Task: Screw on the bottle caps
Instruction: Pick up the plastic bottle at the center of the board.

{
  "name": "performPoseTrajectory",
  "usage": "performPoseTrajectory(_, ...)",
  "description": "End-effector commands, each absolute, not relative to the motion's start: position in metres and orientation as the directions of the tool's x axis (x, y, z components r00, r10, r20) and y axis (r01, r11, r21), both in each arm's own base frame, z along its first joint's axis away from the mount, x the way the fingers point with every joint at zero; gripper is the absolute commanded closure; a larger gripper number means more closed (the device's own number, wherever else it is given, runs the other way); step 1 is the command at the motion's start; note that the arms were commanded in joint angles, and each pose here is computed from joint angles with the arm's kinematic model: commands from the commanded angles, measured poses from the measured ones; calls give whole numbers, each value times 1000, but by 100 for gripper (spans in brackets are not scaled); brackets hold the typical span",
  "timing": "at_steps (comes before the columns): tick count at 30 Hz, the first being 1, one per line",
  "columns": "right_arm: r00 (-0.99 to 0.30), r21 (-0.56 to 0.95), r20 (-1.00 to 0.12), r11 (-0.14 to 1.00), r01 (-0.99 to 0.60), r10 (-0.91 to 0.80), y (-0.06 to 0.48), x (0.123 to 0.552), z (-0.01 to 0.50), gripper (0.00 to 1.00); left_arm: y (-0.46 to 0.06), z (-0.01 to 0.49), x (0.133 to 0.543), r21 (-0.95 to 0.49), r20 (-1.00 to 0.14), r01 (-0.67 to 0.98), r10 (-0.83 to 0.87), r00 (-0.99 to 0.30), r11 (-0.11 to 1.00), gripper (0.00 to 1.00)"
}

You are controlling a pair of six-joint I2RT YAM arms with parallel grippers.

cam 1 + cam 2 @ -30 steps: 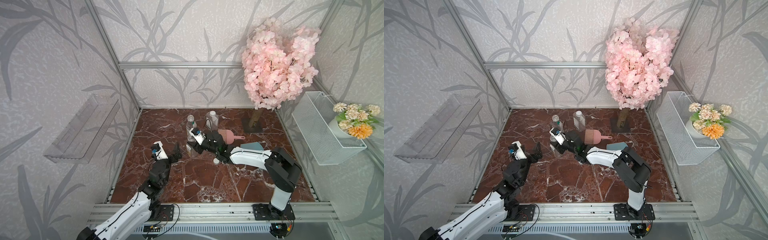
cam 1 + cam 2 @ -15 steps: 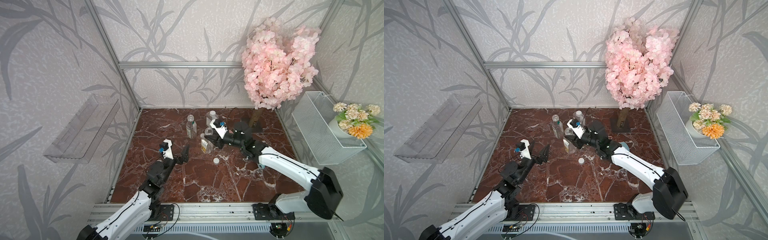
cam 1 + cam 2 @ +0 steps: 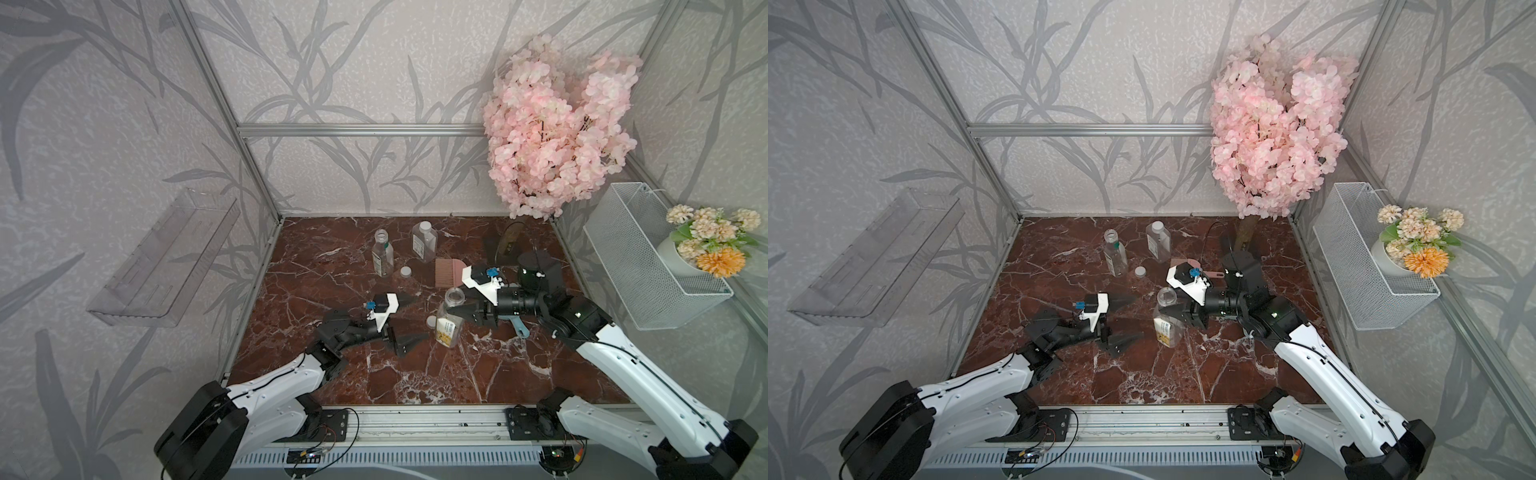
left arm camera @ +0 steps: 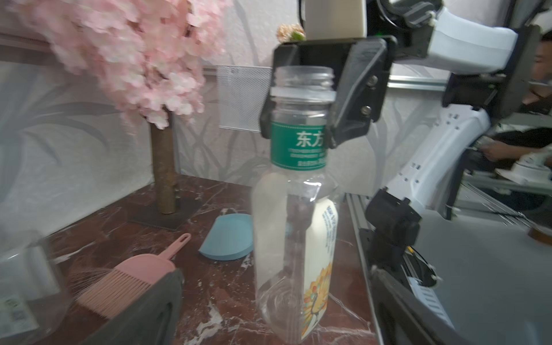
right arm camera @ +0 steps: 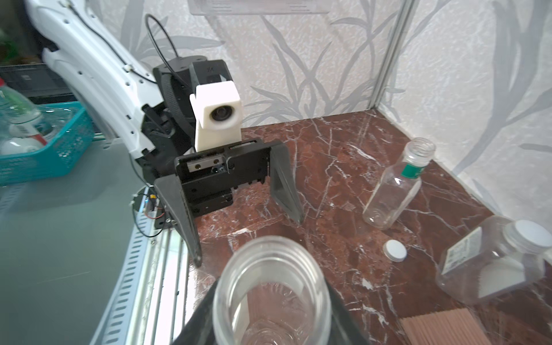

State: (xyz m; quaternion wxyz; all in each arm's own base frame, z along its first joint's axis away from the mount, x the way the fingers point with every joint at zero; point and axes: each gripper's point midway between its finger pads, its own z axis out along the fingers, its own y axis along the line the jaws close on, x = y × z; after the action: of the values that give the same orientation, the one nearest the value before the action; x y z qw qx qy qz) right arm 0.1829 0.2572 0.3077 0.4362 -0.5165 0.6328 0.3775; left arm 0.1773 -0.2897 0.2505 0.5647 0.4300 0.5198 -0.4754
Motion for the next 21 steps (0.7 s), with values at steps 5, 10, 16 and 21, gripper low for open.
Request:
performPoseTrajectory(5,-49,51,-957,1,-999,-285,260,144,318,94,-311,256,157,97,-993,995,-61,99,33,0)
performPoseTrajectory(10,-43,58,-964,-52,-997,-261,273,142,327,95,-326,254,147,63,-997,997,-50,60,-47,0)
performPoseTrajectory(16,11,0,-964,-41,-999,-265,281,152,333,95,-333,250,138,63,-998,992,-30,60,-113,0)
performPoseTrajectory(21,54,-46,-967,-40,-998,-250,281,154,340,95,-336,243,135,53,-999,987,5,54,-151,12)
